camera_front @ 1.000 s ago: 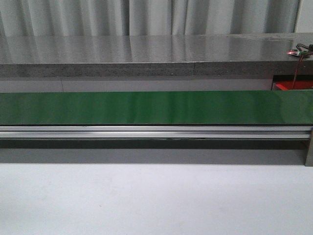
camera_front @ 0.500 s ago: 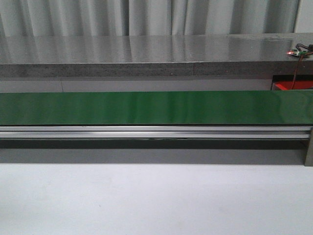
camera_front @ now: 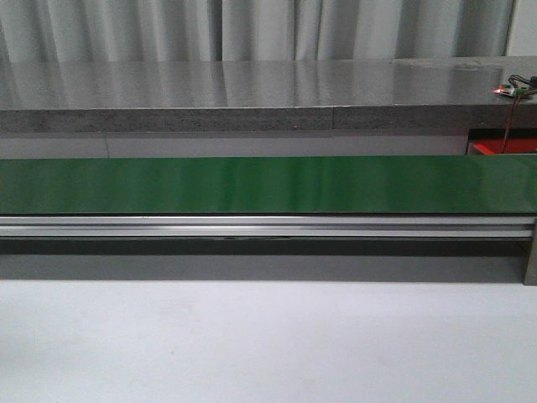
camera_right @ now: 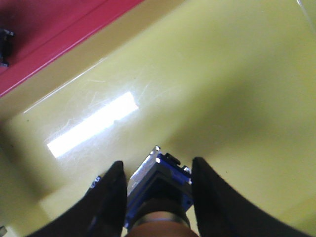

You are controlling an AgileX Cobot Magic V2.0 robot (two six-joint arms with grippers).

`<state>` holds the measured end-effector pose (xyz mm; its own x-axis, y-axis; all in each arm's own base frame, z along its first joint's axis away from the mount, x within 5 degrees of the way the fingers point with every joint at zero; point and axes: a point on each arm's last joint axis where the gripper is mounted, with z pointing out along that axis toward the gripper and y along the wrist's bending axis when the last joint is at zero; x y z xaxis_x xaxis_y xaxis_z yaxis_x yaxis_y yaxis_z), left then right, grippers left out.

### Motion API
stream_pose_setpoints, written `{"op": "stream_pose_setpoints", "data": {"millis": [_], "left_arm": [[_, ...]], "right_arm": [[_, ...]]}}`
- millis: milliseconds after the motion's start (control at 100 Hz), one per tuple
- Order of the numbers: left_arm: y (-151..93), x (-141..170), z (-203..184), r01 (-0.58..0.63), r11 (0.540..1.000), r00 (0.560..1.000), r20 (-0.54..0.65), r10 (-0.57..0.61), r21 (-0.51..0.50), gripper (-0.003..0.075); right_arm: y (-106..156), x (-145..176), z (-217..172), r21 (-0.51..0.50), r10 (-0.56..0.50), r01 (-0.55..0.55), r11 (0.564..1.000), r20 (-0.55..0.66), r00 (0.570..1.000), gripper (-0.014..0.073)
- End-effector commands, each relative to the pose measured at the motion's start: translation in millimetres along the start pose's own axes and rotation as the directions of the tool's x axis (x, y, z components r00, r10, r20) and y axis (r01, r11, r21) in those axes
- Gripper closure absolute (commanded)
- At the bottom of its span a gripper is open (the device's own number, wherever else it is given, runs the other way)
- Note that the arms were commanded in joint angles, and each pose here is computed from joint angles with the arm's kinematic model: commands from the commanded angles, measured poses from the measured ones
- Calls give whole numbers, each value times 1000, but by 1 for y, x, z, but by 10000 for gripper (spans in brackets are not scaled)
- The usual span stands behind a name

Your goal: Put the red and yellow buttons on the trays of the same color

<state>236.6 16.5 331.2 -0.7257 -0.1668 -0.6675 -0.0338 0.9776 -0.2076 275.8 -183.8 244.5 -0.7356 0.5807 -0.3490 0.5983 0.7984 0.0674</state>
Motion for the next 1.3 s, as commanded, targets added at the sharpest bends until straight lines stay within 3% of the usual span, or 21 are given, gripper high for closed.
{"op": "stream_pose_setpoints", "data": {"millis": [0,430,500,630,700,960,1200,1290], "left_arm": [[-5,-11,-9,10,1000,996,85,-11,15,740],[-5,-11,-9,12,1000,996,85,-13,17,740],[-5,-11,-9,12,1000,996,85,-13,17,740],[-5,-11,-9,12,1000,996,85,-13,17,740],[-5,-11,-9,12,1000,996,85,-13,17,740],[-5,-11,-9,11,1000,996,85,-13,17,740],[-5,-11,-9,11,1000,996,83,-13,18,740],[-5,-11,-9,11,1000,997,81,-13,18,740]], "right_arm": [[0,-10,-12,-10,10,-9,1000,94,996,438],[-2,-10,29,-3,17,-17,1000,1,1000,418],[-2,-11,28,-4,17,-17,1000,12,1000,337],[-2,-12,28,-4,17,-17,1000,16,1000,92],[-2,-12,28,-4,17,-17,1000,20,1000,31],[0,-15,-1,-8,11,-11,1000,111,994,30],[6,-11,-54,-23,-2,8,1000,251,968,31],[19,-7,-77,-39,-36,50,998,300,953,75]]}}
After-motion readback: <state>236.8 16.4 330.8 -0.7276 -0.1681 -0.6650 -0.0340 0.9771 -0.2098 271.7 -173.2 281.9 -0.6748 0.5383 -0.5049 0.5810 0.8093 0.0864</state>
